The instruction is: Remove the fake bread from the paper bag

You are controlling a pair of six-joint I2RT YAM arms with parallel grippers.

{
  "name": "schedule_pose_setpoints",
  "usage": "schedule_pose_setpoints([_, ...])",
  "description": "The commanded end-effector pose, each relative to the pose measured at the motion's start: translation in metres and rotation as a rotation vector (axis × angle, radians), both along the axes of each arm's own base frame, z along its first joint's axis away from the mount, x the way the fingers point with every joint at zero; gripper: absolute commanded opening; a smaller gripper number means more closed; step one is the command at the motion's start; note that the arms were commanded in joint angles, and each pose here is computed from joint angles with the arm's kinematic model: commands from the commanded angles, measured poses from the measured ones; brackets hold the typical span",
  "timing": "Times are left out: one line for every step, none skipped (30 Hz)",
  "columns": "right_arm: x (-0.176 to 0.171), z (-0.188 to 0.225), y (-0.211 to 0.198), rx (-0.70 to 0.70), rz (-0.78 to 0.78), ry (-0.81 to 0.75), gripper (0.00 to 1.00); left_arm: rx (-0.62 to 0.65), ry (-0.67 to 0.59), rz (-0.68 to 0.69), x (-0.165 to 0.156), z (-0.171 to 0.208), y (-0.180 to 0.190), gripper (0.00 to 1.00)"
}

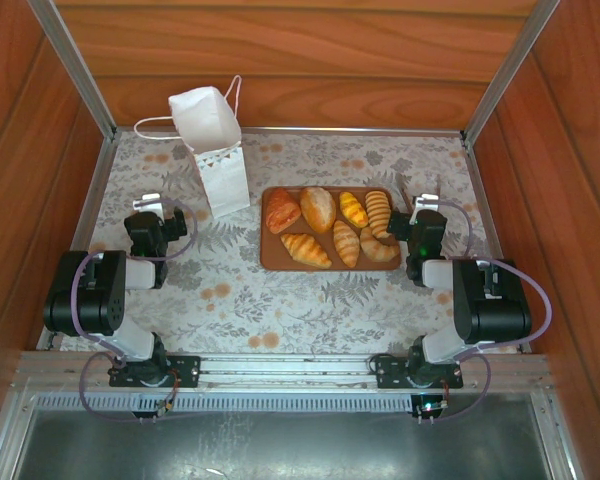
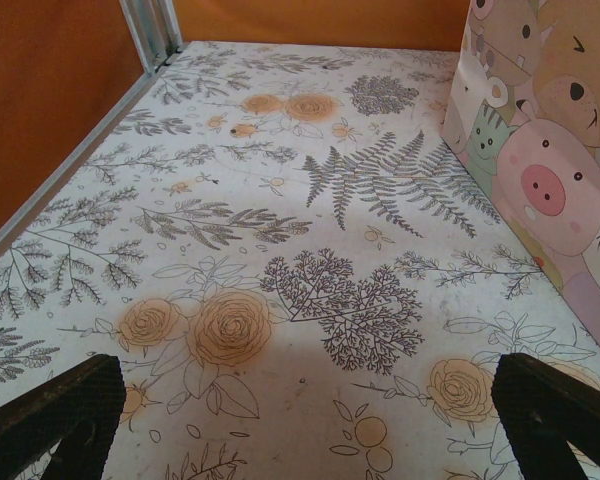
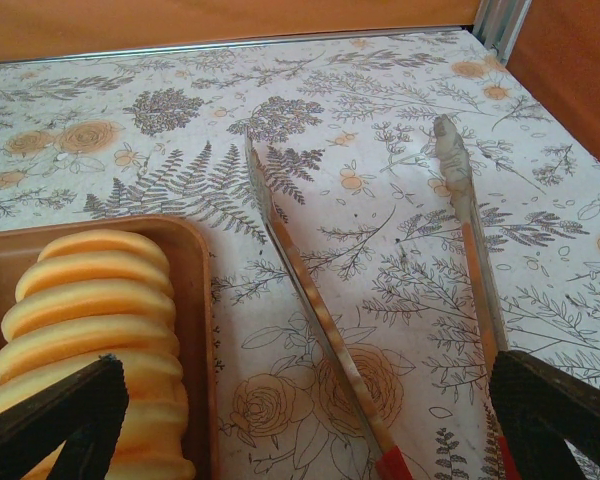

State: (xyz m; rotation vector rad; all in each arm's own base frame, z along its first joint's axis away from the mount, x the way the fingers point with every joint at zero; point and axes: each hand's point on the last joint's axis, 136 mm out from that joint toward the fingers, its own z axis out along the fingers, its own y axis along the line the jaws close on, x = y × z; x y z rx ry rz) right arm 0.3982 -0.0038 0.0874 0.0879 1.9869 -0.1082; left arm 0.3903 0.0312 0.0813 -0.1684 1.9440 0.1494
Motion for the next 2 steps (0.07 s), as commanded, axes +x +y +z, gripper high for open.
schedule_pose_setpoints([0.0033,0.0063,-0.0014,0.004,-0.02,-0.018,1.0,-0.001,-0.01,0.008,0.0004,0.0045,0.0001,1.0])
schedule_pose_setpoints([0.0031,0.006,-0.0014,0.003,-0.019,-0.017,1.0,-0.001,-0.008,0.008,0.0,0.0039,0.0002,1.0])
